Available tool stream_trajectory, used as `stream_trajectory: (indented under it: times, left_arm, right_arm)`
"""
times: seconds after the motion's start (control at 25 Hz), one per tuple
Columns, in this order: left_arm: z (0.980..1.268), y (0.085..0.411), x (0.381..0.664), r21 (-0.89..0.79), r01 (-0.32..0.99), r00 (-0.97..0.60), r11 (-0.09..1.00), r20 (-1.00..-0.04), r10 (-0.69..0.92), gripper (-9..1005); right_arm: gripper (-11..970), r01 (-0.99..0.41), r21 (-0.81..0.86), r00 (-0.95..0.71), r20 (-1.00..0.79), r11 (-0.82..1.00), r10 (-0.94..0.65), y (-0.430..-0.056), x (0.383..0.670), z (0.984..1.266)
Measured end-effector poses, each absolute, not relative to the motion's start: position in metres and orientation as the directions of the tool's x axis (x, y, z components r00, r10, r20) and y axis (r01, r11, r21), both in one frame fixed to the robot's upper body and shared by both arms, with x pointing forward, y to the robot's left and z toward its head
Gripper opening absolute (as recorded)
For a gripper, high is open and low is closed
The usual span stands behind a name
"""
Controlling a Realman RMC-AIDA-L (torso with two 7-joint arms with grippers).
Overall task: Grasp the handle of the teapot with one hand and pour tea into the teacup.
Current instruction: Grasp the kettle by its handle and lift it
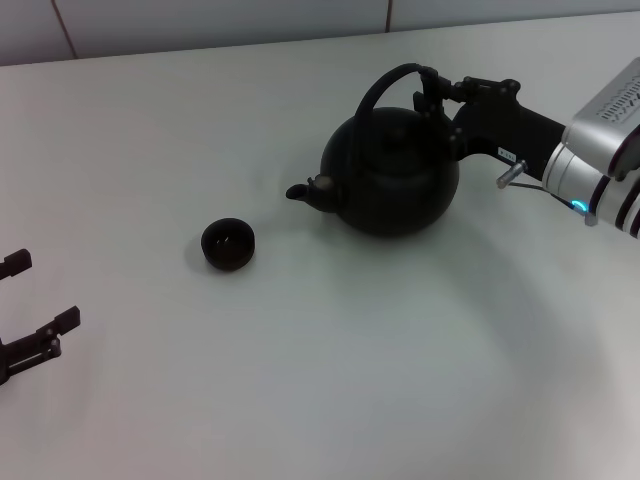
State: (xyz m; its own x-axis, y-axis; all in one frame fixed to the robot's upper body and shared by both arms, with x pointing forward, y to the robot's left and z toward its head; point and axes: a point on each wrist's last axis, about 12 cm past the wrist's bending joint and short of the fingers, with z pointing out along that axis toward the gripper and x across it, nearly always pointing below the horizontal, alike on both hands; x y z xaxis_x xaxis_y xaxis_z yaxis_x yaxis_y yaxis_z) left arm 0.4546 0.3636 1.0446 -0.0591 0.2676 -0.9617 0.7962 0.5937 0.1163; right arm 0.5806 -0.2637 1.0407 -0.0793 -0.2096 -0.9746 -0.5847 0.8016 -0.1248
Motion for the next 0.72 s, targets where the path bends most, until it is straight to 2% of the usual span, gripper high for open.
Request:
stream_trajectory:
  times: [0.36, 0.56, 0.72]
  left_arm:
    - [1.044, 0.364, 0.453, 0.115, 0.796, -0.059, 0.594, -0.962, 0.266, 847]
    - [1.044, 0.364, 0.452, 0.115, 0.796, -0.059, 0.595, -0.963, 0.264, 847]
    - [1.044, 0.363, 0.452, 0.115, 0.797, -0.057, 0.594, -0.963, 0.263, 847]
  right_arm:
    - [238, -0.597, -0.130, -0.081, -0.972, 0.792, -0.221, -0.260, 0.584, 1.042]
    - [79, -0.580, -0.115, -0.076, -0.978, 0.807, -0.194, -0.259, 0.587, 1.045]
    - [78, -0.577, -0.109, -0.059, -0.983, 0.810, -0.175, -0.254, 0.593, 1.051]
